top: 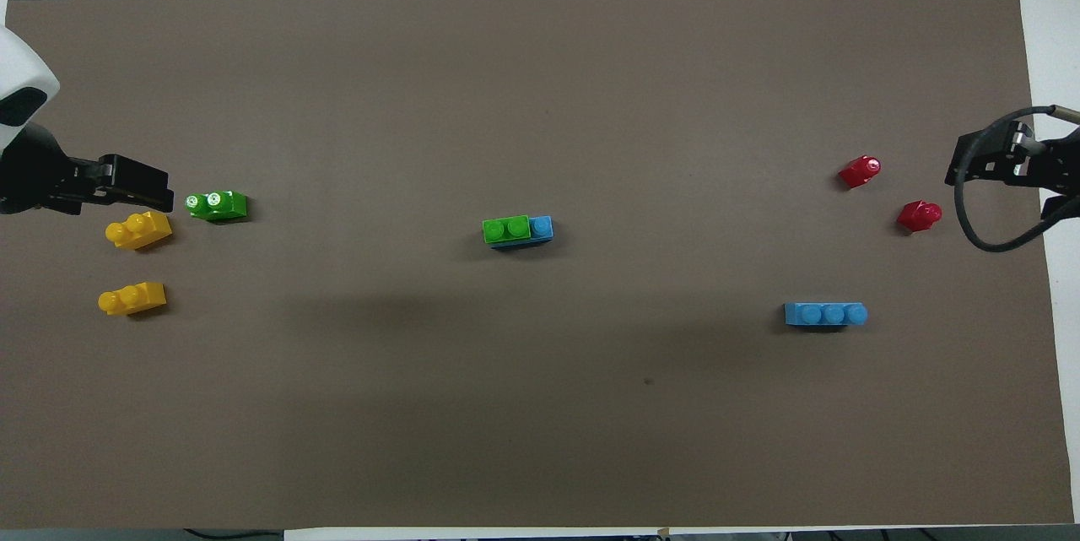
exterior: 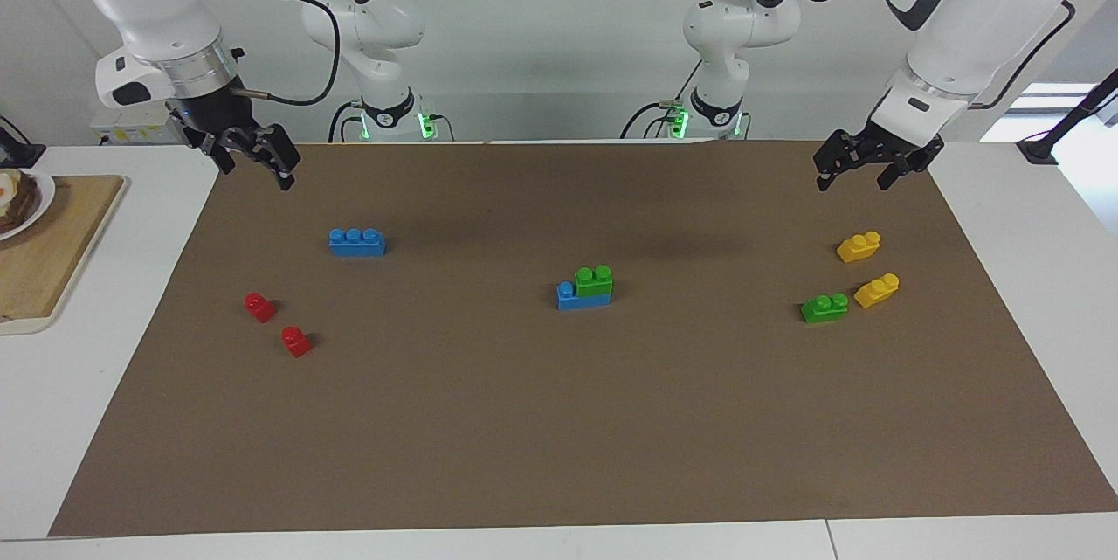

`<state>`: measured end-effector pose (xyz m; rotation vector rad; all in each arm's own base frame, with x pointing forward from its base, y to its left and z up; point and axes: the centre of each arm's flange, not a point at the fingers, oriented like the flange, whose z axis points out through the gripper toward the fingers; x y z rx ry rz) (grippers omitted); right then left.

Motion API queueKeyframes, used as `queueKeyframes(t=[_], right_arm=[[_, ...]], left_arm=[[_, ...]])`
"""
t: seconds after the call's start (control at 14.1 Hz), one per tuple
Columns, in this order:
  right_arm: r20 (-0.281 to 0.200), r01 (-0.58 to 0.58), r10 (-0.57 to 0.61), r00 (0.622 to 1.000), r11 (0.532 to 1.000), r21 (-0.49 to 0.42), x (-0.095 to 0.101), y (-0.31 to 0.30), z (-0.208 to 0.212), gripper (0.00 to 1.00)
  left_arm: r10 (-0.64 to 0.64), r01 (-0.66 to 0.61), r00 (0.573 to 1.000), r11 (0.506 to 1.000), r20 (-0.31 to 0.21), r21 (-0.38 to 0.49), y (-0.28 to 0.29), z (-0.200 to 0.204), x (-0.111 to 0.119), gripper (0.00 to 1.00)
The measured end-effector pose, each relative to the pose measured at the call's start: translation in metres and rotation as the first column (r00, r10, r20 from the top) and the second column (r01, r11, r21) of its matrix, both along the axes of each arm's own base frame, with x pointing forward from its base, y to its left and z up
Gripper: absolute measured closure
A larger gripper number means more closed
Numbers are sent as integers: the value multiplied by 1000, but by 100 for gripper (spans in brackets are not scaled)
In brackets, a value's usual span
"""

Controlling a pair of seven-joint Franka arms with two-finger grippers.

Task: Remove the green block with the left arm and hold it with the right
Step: 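Move both grippers toward the joined green-blue brick pair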

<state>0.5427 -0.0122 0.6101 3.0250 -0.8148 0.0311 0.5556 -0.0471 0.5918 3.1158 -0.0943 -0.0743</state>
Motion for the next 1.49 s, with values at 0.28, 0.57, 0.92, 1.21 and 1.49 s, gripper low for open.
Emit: queueKeyframes(t=[0.28, 0.57, 0.92, 1.21, 1.49], right_arm=[[-59, 406, -402, 914, 909, 100, -1, 21, -6, 0], [-215, 651, -618, 756, 743, 154, 5, 47, -32, 0], [-394, 769, -676, 623, 622, 150, 24, 59, -104, 0], [-457, 836, -711, 535, 524, 163, 37, 86, -124, 0], [-445, 856, -736, 510, 482, 183, 38, 144, -152, 0]], left_arm=[[168, -168, 986, 986, -11, 9, -21, -4, -2, 0], [381, -381, 924, 924, -23, 13, -57, -21, -6, 0], [651, -651, 759, 759, -18, -8, -64, -33, -3, 0], [767, -767, 641, 642, -29, 19, -72, -48, -11, 0], [848, -848, 530, 530, -23, 22, -90, -48, -20, 0]])
